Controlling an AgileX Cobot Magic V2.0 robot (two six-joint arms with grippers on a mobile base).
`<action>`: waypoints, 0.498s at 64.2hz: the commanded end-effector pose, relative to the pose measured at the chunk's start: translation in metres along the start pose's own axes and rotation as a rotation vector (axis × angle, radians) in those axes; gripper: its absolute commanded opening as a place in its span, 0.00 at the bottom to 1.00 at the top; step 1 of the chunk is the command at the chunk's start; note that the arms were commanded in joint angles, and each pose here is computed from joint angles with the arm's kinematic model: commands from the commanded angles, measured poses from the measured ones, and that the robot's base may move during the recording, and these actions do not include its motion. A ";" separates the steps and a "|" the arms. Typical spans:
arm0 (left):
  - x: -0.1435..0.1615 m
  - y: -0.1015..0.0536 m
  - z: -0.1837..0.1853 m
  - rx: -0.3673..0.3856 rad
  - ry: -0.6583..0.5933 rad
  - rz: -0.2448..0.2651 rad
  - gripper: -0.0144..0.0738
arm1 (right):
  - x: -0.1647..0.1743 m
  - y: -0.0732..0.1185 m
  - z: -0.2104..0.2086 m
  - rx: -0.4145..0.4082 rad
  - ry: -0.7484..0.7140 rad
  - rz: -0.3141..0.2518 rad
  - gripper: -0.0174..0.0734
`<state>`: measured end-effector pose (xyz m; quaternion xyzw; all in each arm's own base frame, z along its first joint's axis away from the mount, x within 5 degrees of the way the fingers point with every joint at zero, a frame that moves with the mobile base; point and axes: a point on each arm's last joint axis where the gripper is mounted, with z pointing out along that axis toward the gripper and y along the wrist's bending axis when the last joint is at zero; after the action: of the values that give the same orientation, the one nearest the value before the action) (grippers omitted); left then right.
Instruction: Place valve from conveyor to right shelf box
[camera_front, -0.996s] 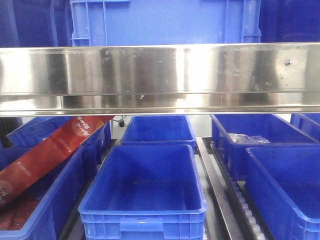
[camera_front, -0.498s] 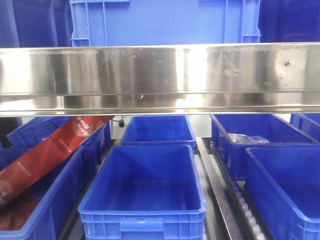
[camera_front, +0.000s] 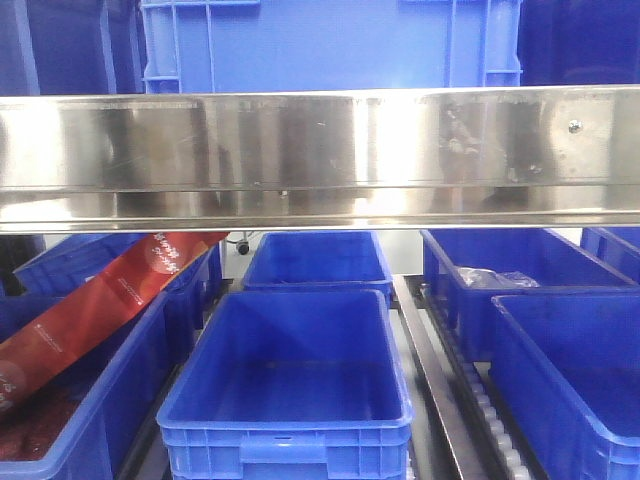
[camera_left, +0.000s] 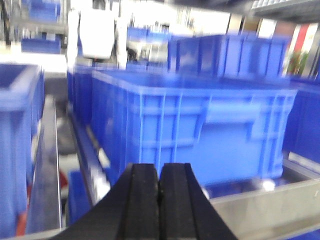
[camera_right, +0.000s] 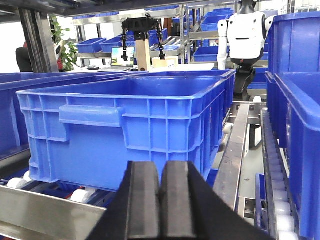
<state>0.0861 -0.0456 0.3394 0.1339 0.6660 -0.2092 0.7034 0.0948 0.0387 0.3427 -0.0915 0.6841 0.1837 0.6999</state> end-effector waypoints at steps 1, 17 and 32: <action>-0.005 -0.001 -0.008 0.007 -0.059 -0.005 0.04 | -0.003 0.000 -0.001 0.003 -0.036 -0.011 0.01; -0.008 -0.001 -0.013 0.009 -0.081 -0.005 0.04 | -0.003 -0.001 -0.006 0.010 -0.062 -0.018 0.01; -0.008 -0.001 -0.013 0.009 -0.081 -0.005 0.04 | 0.036 -0.019 -0.036 0.202 -0.092 -0.149 0.01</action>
<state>0.0756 -0.0400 0.3449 0.1291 0.6437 -0.2143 0.7232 0.0742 0.0192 0.3148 -0.0763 0.6644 0.1019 0.7365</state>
